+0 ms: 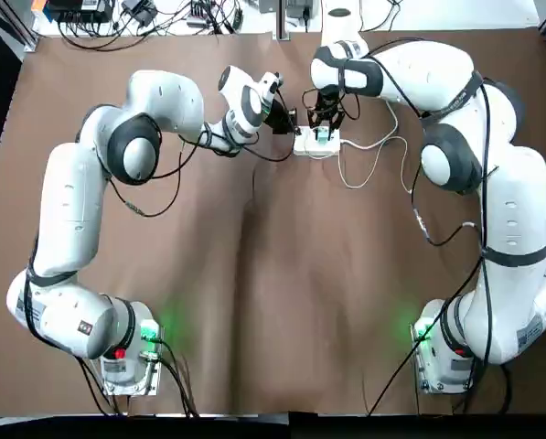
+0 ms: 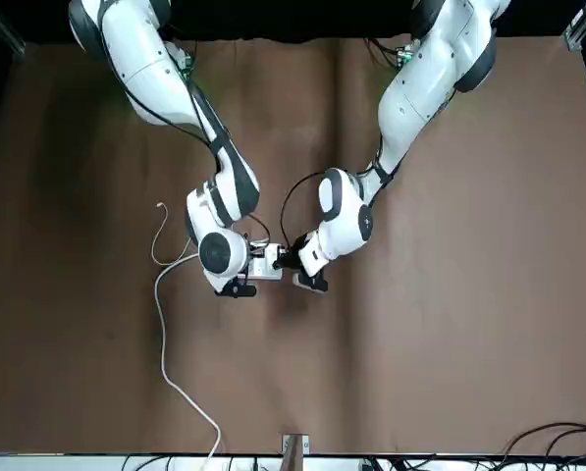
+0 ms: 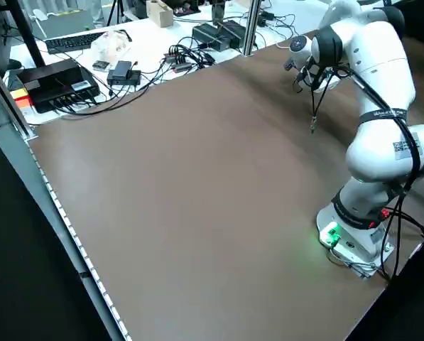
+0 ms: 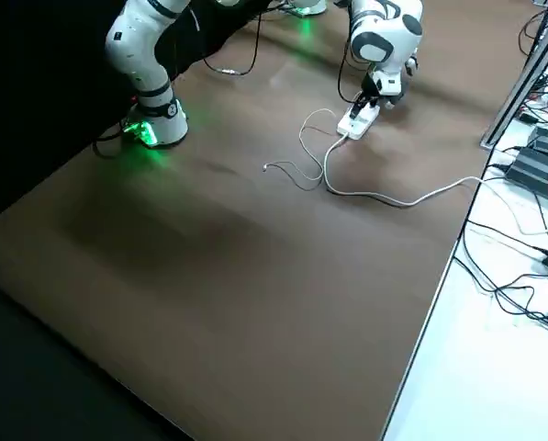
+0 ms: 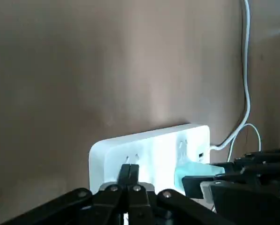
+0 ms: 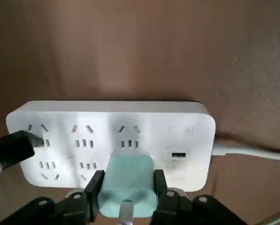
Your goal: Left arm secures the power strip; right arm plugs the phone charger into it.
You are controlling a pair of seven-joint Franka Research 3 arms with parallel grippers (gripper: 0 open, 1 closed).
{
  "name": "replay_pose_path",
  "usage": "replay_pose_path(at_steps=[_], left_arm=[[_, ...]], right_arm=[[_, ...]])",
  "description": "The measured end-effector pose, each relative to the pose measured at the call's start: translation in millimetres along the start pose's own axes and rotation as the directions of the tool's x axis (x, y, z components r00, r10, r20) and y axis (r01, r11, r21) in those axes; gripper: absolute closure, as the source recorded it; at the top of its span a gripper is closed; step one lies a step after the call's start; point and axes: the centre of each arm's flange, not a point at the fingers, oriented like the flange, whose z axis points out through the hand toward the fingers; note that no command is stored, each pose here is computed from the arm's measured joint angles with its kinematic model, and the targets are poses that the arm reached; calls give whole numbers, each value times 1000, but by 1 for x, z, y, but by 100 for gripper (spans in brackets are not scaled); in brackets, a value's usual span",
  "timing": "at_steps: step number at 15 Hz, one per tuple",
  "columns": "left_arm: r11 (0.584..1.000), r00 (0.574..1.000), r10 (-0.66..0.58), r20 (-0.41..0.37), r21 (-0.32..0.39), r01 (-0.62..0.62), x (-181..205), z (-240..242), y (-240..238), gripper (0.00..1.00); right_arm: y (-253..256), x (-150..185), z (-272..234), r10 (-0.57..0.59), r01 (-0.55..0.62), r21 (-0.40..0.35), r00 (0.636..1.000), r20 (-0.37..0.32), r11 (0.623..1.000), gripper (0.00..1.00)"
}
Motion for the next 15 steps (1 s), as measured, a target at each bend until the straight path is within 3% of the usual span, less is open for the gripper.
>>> replay_pose_path(at_steps=[3,6,7,11,15], left_arm=[[1000,1000,0,-1,1,0,0,0,0,99],[1000,1000,0,-2,1,0,0,0,0,99],[1000,1000,0,-2,1,0,0,0,0,99],[1000,1000,0,-2,1,0,1,0,0,99],[1000,1000,-11,-18,5,11,4,-3,-2,99]], right_arm=[[5,10,5,11,-10,14,999,-33,1000,30],[6,12,2,13,-12,12,1000,-28,1000,4],[7,13,-4,13,-13,12,1000,-23,1000,0],[26,24,-56,39,-38,31,999,-23,999,0],[75,36,-141,104,-94,98,989,-101,991,0]])
